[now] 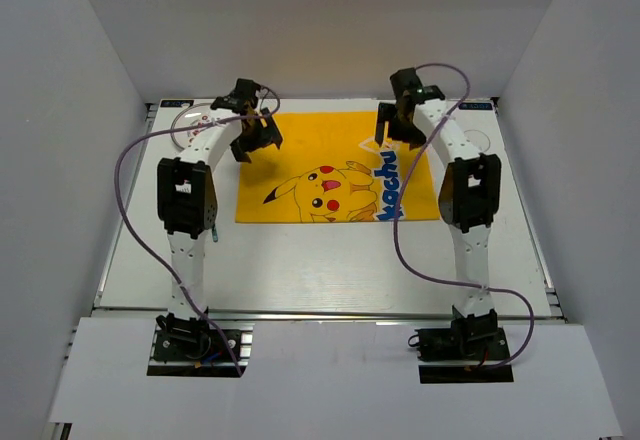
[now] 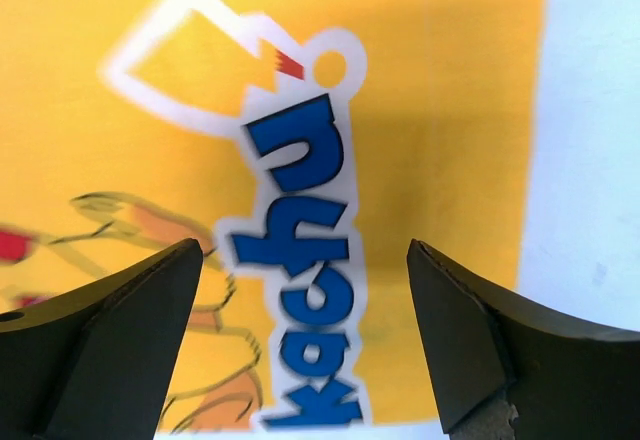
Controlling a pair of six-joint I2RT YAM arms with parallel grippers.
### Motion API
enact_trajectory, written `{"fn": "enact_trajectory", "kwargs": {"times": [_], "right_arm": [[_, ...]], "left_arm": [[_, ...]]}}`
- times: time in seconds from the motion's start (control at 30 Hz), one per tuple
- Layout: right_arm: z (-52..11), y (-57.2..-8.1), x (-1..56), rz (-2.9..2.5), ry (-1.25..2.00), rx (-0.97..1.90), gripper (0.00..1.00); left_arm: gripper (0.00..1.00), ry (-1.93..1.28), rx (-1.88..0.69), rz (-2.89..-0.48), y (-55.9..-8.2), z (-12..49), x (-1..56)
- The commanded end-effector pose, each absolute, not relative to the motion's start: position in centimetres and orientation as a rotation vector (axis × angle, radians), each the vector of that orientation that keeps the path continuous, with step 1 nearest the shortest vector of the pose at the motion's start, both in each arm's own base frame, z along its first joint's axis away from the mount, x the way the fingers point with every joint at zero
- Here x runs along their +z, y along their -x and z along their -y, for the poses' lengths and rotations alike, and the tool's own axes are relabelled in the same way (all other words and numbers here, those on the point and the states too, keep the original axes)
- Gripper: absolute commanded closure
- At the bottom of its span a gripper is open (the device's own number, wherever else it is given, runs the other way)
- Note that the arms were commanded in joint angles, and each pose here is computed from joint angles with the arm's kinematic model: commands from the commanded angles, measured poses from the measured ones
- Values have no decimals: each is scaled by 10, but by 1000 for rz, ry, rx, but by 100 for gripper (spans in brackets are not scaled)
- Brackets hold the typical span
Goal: Set the dinner table for one person
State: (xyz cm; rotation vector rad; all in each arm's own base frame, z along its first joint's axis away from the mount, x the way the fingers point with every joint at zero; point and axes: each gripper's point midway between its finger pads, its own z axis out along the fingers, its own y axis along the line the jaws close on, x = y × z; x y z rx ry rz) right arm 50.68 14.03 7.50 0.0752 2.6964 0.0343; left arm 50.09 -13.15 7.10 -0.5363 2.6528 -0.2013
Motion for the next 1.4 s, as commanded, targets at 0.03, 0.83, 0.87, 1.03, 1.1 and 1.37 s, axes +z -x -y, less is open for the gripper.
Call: {"fn": "enact_trajectory", "kwargs": {"times": [0.03, 0.83, 0.87, 1.03, 1.1, 1.37], "right_arm": [[-144, -499, 244, -2366, -78, 183, 11], [-178, -240, 343, -1916, 268, 933, 11], [-182, -231, 346, -1903, 283, 989, 11], [-193, -211, 359, -1833, 367, 1101, 11], [-193, -203, 368, -1810, 395, 1109, 11], [-193, -190, 384, -1749, 446, 1124, 11]], "left_arm": [[2, 530, -216, -2423, -508, 116, 188], [2, 1026, -366, -2111, -492, -57, 210], [2, 1066, -384, -2085, -497, -72, 205], [2, 1161, -429, -2070, -518, -105, 166], [2, 1188, -438, -2062, -520, -118, 155], [6, 1154, -594, -2060, -549, -119, 93]]}}
